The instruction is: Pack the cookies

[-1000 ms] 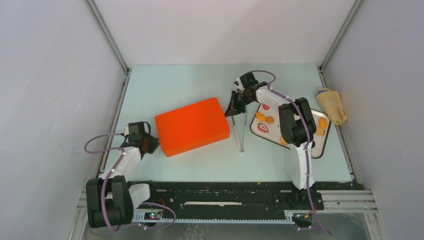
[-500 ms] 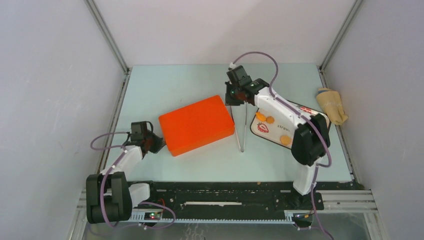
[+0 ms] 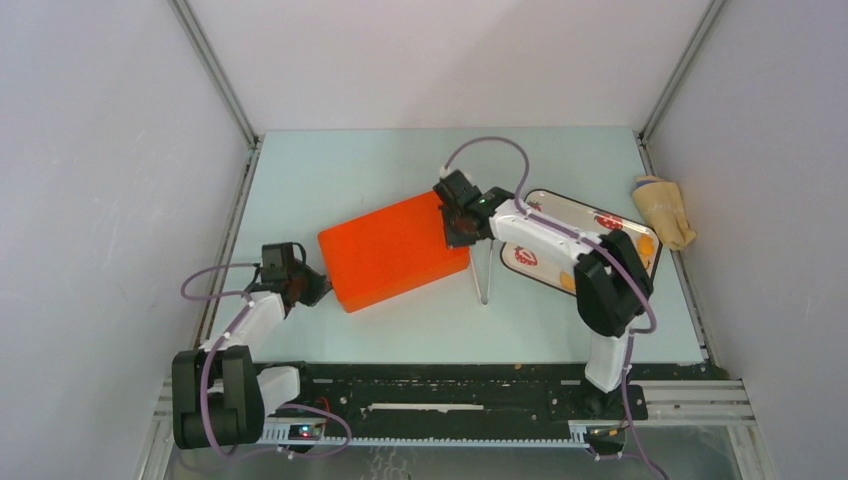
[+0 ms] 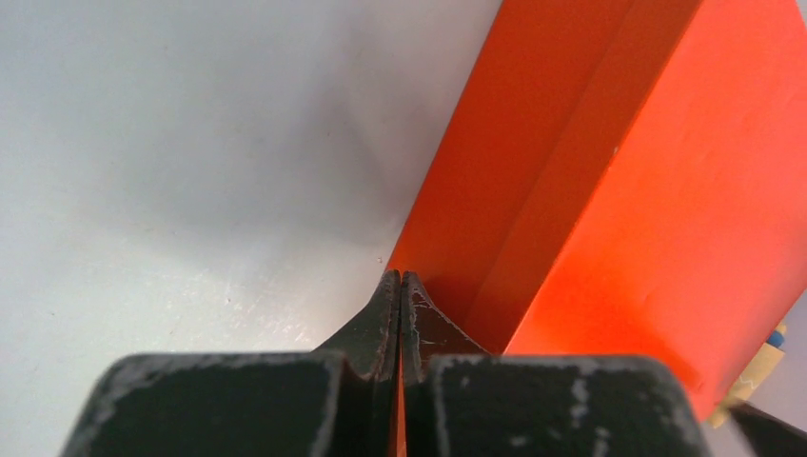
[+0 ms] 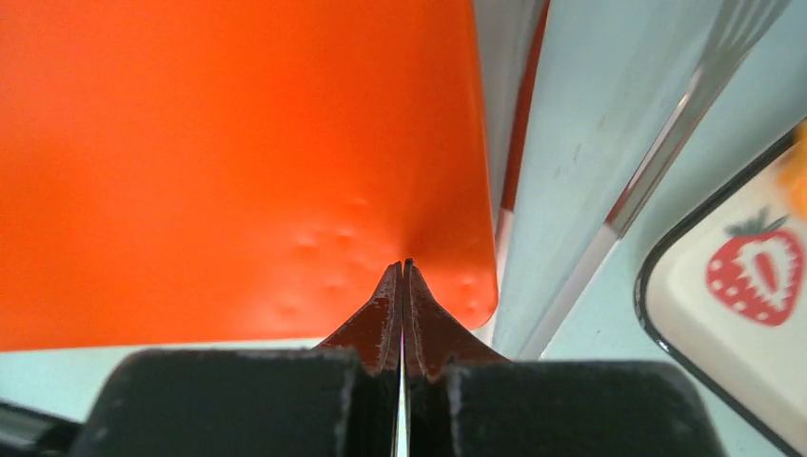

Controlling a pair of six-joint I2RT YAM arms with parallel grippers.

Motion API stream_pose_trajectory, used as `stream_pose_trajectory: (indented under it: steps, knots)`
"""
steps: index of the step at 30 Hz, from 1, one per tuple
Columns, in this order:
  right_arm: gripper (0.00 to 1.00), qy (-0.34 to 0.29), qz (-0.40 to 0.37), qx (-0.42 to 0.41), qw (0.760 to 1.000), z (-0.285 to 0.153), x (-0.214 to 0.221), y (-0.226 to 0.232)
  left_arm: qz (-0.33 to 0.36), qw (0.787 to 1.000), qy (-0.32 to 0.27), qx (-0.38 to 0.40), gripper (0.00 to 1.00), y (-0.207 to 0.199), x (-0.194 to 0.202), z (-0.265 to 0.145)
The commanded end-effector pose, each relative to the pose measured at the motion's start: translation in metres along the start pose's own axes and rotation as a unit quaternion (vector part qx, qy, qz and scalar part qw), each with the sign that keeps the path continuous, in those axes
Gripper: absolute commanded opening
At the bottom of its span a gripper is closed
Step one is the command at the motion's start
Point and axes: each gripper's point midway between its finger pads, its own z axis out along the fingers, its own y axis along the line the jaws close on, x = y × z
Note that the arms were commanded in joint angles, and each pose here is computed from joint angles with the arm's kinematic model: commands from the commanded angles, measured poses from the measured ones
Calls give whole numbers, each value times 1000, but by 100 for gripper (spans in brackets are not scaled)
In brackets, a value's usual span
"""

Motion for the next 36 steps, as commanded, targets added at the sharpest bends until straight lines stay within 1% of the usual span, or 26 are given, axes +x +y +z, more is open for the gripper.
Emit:
stream_pose_trajectory:
  steps: [1,3,5,9,14,18,22,24,25,29,32,36]
  knots:
    - [0,92,7,22,995,42,65,-16,18,999,-10,50,0,-29,-9,-10]
    - [0,114,9,21,993,47,79,-16,19,998,-11,51,0,-29,-9,-11]
    - [0,105,7,15,994,42,76,-12,21,998,-13,53,0,-30,-10,-12]
    - [0,67,8,5,998,23,47,-3,25,998,-15,57,0,-32,-10,-14]
    - [0,-11,4,-16,1000,-14,-2,11,34,998,-37,39,0,-29,-20,-23]
    - [0,-60,6,-26,998,-48,-32,16,33,996,-79,-4,0,-16,-34,-39]
    - [2,-113,1,-35,993,-82,-56,18,33,985,-164,-44,0,-2,-59,-75]
    - [3,-134,4,-41,990,-98,-65,18,39,977,-207,-27,0,-8,-71,-99]
    - [4,-142,4,-44,989,-103,-68,19,45,974,-224,-6,0,-15,-75,-110]
    - [5,-150,7,-44,988,-114,-72,18,54,959,-272,65,3,-38,-83,-148]
    - [5,-141,6,-46,989,-112,-70,19,61,956,-276,76,4,-43,-84,-157]
    - [3,-131,3,-45,990,-107,-66,20,62,959,-269,72,4,-42,-82,-153]
